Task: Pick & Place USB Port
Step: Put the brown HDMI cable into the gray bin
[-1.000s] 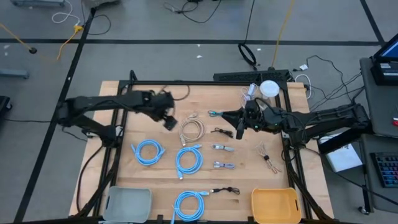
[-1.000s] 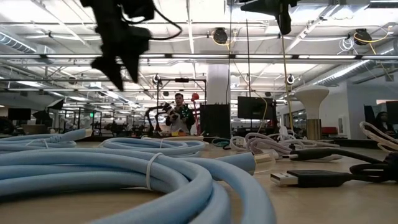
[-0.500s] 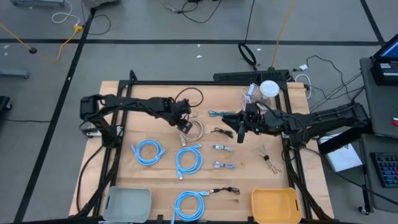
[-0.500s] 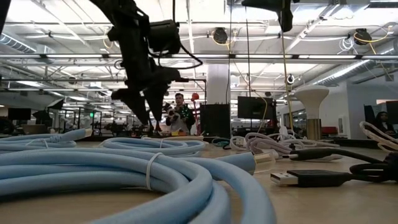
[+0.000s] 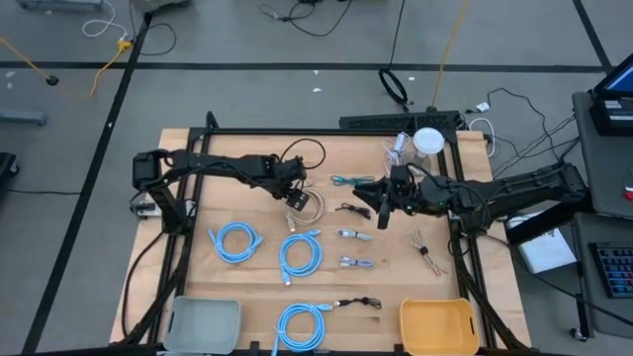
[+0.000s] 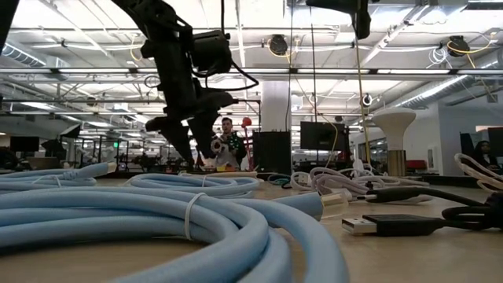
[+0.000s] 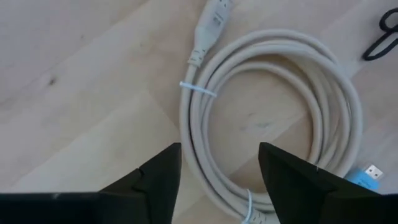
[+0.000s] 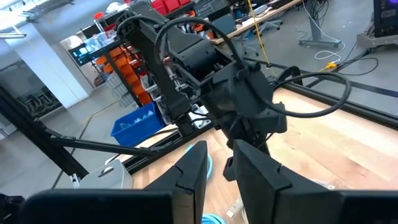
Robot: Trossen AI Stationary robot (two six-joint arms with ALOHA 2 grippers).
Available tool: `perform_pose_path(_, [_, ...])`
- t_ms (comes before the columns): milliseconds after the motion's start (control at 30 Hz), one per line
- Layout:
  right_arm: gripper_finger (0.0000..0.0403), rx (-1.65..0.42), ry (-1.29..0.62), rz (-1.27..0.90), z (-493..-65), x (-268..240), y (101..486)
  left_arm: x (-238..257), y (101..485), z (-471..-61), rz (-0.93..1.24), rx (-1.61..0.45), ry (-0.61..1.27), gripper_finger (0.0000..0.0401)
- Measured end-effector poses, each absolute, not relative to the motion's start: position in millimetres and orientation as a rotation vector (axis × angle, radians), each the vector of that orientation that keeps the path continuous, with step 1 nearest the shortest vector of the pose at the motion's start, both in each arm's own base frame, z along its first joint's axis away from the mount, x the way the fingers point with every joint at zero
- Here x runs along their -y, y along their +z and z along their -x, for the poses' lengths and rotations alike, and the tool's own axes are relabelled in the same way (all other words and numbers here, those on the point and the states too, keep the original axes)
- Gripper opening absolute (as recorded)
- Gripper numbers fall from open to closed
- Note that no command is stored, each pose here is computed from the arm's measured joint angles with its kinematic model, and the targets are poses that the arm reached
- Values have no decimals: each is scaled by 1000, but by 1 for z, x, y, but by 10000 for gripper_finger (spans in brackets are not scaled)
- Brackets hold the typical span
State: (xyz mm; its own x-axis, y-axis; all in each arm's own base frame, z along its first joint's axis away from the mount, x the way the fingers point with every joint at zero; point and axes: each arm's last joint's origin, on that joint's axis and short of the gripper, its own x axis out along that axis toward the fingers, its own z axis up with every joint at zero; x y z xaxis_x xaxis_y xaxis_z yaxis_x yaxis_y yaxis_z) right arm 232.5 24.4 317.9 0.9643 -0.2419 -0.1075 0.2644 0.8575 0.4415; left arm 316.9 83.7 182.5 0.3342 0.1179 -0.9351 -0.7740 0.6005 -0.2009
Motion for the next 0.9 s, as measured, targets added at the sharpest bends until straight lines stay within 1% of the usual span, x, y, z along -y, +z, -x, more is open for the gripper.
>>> perform_pose_path(167, [75, -51, -260, -469, -232, -26, 318, -86, 168, -322, 732, -1114, 634, 188])
perform_pose_path(300, [75, -53, -253, -471, -232, -28, 318, -86, 149, -328, 724, -1167, 637, 185])
perform_pose_path(467, [75, -57, -241, -470, -232, -31, 318, -86, 138, -330, 712, -1196, 657, 178])
perform_pose_path(533, [75, -58, -234, -474, -232, -32, 318, -86, 139, -329, 696, -1189, 673, 153])
perform_pose_path(567, [75, -57, -235, -474, -232, -32, 318, -87, 141, -328, 690, -1181, 680, 132])
perform_pose_path(667, [75, -57, -235, -474, -232, -32, 318, -87, 151, -325, 670, -1163, 677, 40])
perform_pose_path(700, [75, -58, -235, -473, -232, -32, 318, -88, 153, -324, 669, -1154, 677, 22])
perform_pose_path(800, [75, -57, -237, -472, -232, -32, 318, -91, 157, -322, 672, -1144, 691, 9])
perform_pose_path(900, [75, -56, -241, -471, -232, -32, 318, -93, 156, -320, 699, -1163, 673, 6])
